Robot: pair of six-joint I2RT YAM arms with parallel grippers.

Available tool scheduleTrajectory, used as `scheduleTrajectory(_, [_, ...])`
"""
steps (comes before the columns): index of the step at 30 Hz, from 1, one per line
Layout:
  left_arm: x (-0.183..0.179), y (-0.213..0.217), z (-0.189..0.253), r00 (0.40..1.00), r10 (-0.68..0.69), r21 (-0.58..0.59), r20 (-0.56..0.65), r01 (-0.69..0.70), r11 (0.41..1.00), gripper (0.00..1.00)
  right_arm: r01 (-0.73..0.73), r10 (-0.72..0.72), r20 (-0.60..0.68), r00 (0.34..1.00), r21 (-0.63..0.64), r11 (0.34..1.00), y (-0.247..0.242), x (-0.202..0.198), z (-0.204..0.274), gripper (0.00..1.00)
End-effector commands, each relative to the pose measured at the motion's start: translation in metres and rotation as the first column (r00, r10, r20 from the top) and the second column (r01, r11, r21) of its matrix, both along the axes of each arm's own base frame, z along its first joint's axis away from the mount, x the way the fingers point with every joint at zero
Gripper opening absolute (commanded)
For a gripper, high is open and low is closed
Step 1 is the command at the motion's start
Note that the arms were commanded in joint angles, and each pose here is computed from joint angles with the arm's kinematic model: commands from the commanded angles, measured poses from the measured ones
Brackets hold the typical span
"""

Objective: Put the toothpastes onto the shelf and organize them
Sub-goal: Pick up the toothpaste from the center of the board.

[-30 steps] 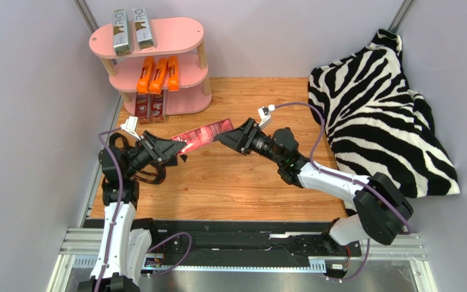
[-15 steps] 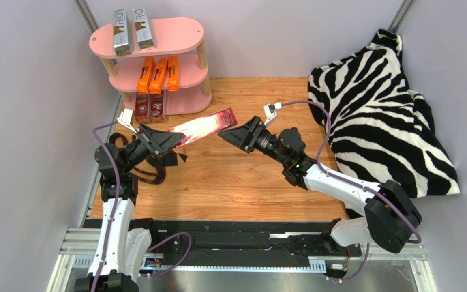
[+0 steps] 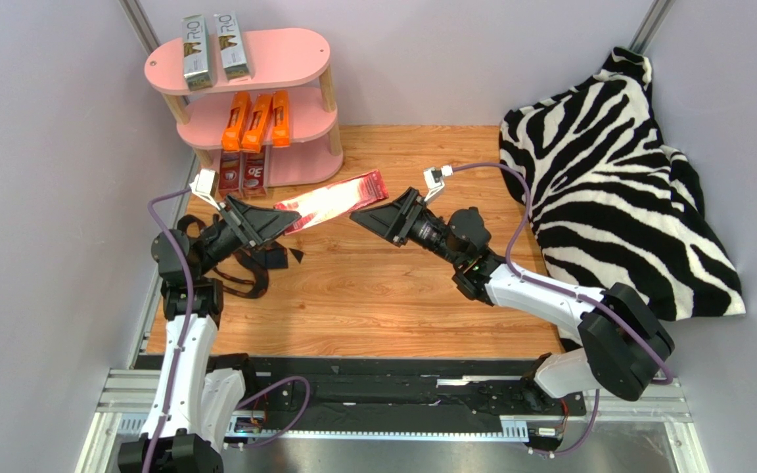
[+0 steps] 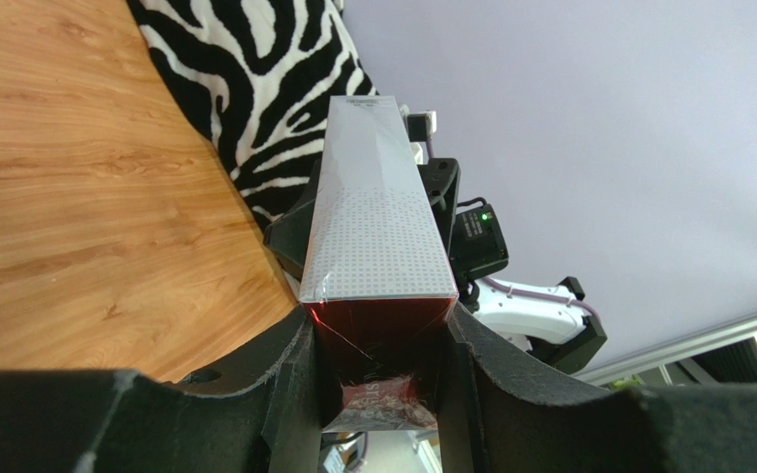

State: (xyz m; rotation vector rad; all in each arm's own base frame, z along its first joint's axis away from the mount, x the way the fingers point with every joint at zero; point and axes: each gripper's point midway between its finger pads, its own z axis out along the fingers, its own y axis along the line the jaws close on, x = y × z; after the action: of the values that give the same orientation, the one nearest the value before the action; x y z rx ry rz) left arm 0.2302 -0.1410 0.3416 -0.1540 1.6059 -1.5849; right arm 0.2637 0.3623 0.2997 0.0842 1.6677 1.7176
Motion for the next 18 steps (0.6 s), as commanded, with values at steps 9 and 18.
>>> scheduleTrajectory(9, [-0.001, -0.003, 0.028, 0.993, -0.038, 0.012, 0.113, 0.037, 0.999, 0.33, 0.031, -0.038, 0.119, 0.992, 0.06, 0.998, -0.009, -0.007, 0.032, 0.89])
scheduleTrajectory(18, [-0.011, -0.008, 0.021, 0.992, -0.072, 0.022, 0.106, 0.07, 0.997, 0.33, 0.021, -0.043, 0.12, 0.992, 0.18, 0.983, 0.0, 0.009, 0.049, 0.82])
